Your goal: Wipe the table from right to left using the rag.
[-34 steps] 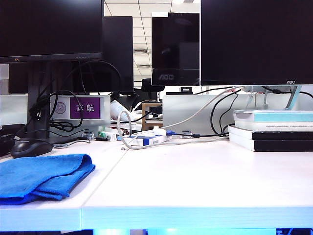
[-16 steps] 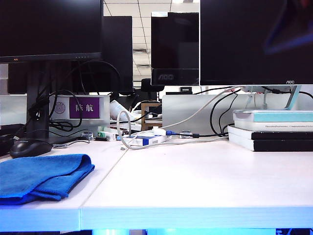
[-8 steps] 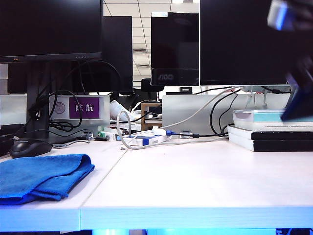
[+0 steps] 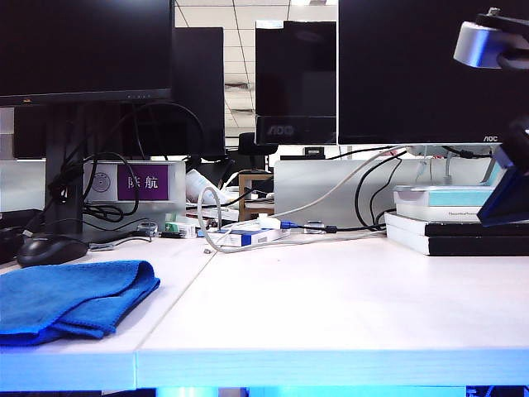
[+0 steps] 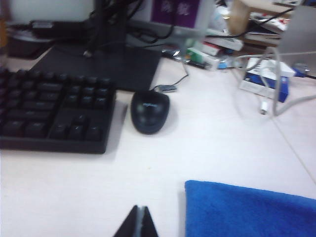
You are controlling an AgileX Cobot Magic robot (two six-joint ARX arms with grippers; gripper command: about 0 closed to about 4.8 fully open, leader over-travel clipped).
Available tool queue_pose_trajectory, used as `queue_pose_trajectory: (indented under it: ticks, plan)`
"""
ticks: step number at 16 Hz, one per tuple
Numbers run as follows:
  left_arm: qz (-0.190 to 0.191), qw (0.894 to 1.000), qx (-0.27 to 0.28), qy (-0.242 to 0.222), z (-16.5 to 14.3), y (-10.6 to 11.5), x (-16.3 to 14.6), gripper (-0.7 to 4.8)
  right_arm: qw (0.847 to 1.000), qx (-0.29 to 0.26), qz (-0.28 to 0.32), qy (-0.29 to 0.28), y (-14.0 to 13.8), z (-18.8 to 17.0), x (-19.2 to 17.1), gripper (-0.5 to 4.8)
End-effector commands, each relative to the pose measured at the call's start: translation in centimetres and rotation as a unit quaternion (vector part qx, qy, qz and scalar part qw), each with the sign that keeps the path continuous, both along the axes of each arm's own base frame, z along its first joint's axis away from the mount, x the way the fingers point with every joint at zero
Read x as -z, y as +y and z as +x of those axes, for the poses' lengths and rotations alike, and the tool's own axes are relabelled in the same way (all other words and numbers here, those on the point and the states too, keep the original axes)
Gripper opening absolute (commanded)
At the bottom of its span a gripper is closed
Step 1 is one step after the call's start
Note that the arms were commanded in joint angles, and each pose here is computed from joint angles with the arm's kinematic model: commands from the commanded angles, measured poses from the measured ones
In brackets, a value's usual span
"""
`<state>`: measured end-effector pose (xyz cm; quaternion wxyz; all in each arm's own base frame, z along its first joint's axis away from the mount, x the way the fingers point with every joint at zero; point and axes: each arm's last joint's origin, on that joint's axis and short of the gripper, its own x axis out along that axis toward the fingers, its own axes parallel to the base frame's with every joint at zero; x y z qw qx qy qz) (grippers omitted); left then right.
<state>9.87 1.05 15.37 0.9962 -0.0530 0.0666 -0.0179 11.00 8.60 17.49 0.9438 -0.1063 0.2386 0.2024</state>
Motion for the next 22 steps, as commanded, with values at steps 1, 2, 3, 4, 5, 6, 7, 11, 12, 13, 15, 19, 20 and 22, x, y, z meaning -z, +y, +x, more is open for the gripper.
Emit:
queue_pose_trajectory:
  ticks: [1,2,3,4,5,6,7,11,12,13,15,19,20,22]
  plan:
    - [0.006,1.0,-0.017,-0.003,-0.2,0.1,0.0,-0.05,1.0,0.0,0.009,-0.007,0.1,0.0,-0.2,-0.04]
    - [0.007,1.0,-0.025,-0.003,-0.3,0.1,0.0,-0.05,1.0,0.0,0.01,-0.007,0.1,0.0,-0.2,-0.04]
    - [0.007,1.0,-0.026,-0.001,-0.3,0.1,0.1,-0.05,1.0,0.001,0.01,-0.007,0.1,0.1,-0.2,-0.04]
    - [0.006,1.0,-0.023,0.003,-0.3,0.1,0.1,-0.05,1.0,0.0,0.009,-0.007,0.1,0.0,-0.2,-0.03]
    - [0.007,1.0,-0.022,0.002,-0.3,0.1,0.1,-0.05,1.0,0.0,0.01,-0.008,0.1,0.1,-0.3,-0.03]
    - [0.026,1.0,-0.008,0.0,-0.3,-0.2,0.1,-0.05,1.0,0.001,0.01,-0.008,0.1,0.0,-0.3,-0.03]
    - [0.044,0.999,0.007,-0.002,-0.3,-0.7,0.1,-0.05,1.0,0.0,0.011,-0.008,0.1,0.0,-0.3,-0.04]
    - [0.061,0.997,0.048,0.004,-0.3,-2.2,0.3,-0.05,1.0,0.0,0.01,-0.007,0.1,0.0,-0.2,-0.03]
    - [0.062,0.997,0.052,0.011,-0.4,-2.3,0.4,-0.05,1.0,0.001,0.01,-0.007,0.1,0.0,-0.2,-0.03]
    - [0.064,0.996,0.052,0.02,-0.4,-2.3,0.6,-0.05,1.0,0.001,0.01,-0.007,0.1,0.0,-0.2,-0.04]
    - [0.061,0.997,0.051,0.021,-0.4,-2.3,0.6,-0.04,1.0,0.001,0.01,-0.007,0.1,0.0,-0.2,-0.04]
    - [0.062,0.997,0.052,0.02,-0.4,-2.3,0.5,-0.03,1.0,0.009,0.022,-0.02,-0.5,-0.2,-0.3,-0.03]
    - [0.062,0.997,0.052,0.021,-0.4,-2.3,0.6,-0.03,0.999,0.026,0.027,-0.033,-0.9,-0.2,-0.3,-0.03]
    - [0.061,0.997,0.053,0.018,-0.4,-2.3,0.5,-0.03,0.99,0.117,0.026,-0.07,-2.7,0.0,0.4,-0.01]
